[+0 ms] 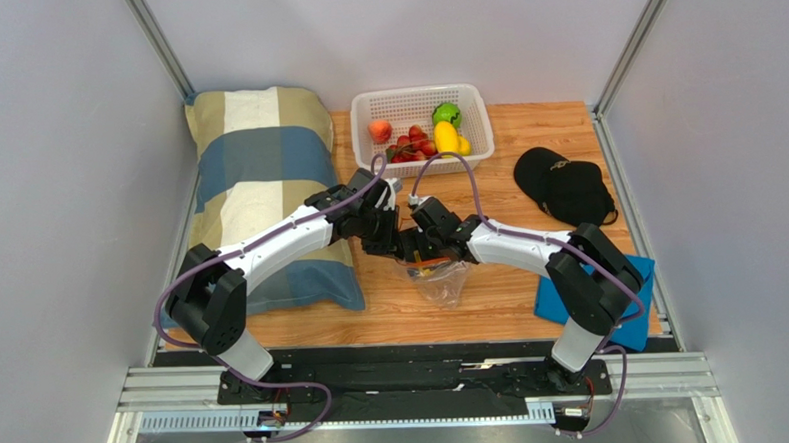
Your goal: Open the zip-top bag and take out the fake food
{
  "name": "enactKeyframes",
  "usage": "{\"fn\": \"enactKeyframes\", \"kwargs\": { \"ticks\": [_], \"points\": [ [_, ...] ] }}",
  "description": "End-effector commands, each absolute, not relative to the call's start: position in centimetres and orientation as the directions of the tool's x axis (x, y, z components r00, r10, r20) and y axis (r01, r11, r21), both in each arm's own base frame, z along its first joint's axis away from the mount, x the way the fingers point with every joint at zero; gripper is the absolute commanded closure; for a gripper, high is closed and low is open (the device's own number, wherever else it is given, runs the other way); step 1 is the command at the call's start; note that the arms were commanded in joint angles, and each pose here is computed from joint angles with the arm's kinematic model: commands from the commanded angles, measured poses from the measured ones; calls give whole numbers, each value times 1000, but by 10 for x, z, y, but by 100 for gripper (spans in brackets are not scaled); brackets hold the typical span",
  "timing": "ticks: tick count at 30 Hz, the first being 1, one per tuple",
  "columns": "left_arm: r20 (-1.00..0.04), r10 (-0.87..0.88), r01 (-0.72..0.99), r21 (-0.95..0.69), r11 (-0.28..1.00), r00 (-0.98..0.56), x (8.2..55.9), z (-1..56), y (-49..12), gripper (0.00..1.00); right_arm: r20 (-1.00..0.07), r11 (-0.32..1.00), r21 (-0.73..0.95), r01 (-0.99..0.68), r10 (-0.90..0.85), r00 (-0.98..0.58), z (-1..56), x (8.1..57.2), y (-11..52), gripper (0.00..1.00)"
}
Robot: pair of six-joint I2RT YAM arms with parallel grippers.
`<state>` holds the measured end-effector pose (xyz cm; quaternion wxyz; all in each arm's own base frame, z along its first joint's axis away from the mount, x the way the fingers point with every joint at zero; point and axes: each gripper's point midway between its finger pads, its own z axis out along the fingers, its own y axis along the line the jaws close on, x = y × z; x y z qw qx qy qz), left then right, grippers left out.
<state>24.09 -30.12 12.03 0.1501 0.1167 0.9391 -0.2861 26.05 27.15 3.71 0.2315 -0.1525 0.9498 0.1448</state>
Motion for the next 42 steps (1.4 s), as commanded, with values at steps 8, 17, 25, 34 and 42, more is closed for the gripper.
{"fn": "enactKeyframes", "kwargs": {
  "ticks": [8, 17, 25, 34, 42],
  "points": [
    [-393, 126, 341, -543, 767, -911, 241, 130, -307, 100, -599, 896, 203, -395, -205, -774, 90, 260, 280, 64],
    [-465, 90, 354, -520, 778, -881, 259, 151, -301, 100, -596, 877, 253, -408, -191, -780, 135, 221, 252, 90],
    [-529, 102, 399, -486, 778, -842, 269, 176, -301, 100, -617, 762, 355, -542, -244, -748, 144, 186, 256, 98],
    [-534, 116, 399, -453, 797, -838, 266, 177, -291, 100, -727, 748, 292, -596, -231, -647, 177, 192, 246, 100],
    [-493, 109, 380, -494, 782, -863, 251, 164, -296, 100, -862, 799, 303, -519, -3, -507, 234, 227, 244, 100]
  ]
}}
